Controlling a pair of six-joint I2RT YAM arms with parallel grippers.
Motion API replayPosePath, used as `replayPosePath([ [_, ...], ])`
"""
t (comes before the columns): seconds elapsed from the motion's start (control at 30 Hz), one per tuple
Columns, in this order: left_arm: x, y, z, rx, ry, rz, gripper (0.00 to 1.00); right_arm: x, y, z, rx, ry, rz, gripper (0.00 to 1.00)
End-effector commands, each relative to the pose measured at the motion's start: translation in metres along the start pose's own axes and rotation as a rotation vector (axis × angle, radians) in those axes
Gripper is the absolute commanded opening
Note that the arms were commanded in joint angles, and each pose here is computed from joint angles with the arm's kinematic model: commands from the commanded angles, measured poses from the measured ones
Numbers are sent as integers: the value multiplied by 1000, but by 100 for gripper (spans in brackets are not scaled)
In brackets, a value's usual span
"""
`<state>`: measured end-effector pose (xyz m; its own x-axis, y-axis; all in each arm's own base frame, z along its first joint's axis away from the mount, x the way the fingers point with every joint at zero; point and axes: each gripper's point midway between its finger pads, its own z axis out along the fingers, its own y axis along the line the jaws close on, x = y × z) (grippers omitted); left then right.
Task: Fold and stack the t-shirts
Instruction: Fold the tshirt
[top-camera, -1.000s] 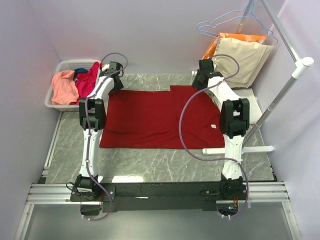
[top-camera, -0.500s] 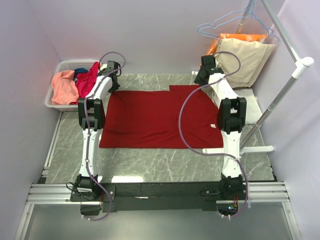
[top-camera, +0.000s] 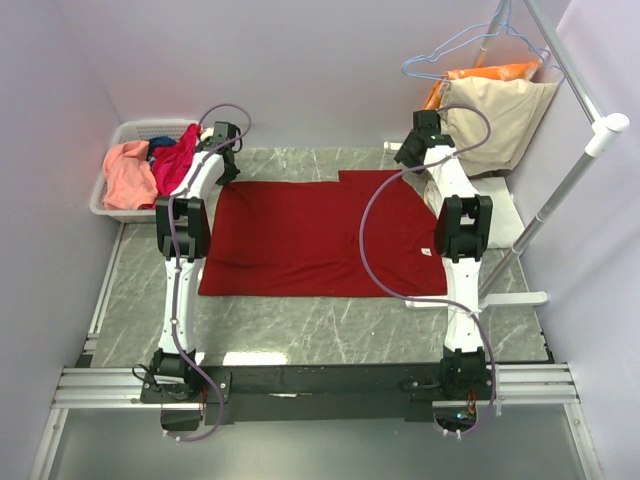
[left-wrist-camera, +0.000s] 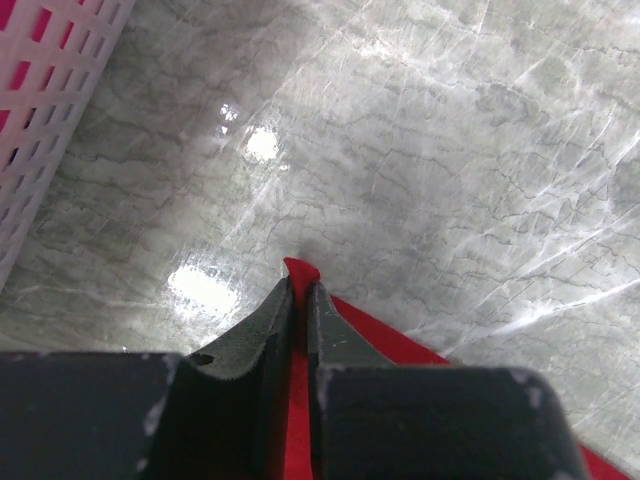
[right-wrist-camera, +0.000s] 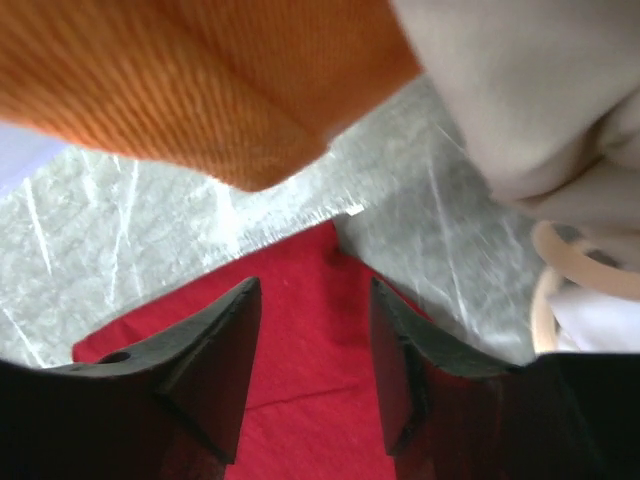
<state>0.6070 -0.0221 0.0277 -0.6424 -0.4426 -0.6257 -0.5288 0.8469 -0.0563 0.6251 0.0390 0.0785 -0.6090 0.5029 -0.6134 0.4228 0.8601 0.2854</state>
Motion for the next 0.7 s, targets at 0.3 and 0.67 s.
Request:
replayPosePath([
  [0.3, 42, 3, -12, -5, 127, 74, 11, 4, 23, 25, -160, 72, 170, 56],
  [0.67, 38, 0, -34, 19, 130, 84, 12, 17, 3, 30, -46, 104, 222, 49],
])
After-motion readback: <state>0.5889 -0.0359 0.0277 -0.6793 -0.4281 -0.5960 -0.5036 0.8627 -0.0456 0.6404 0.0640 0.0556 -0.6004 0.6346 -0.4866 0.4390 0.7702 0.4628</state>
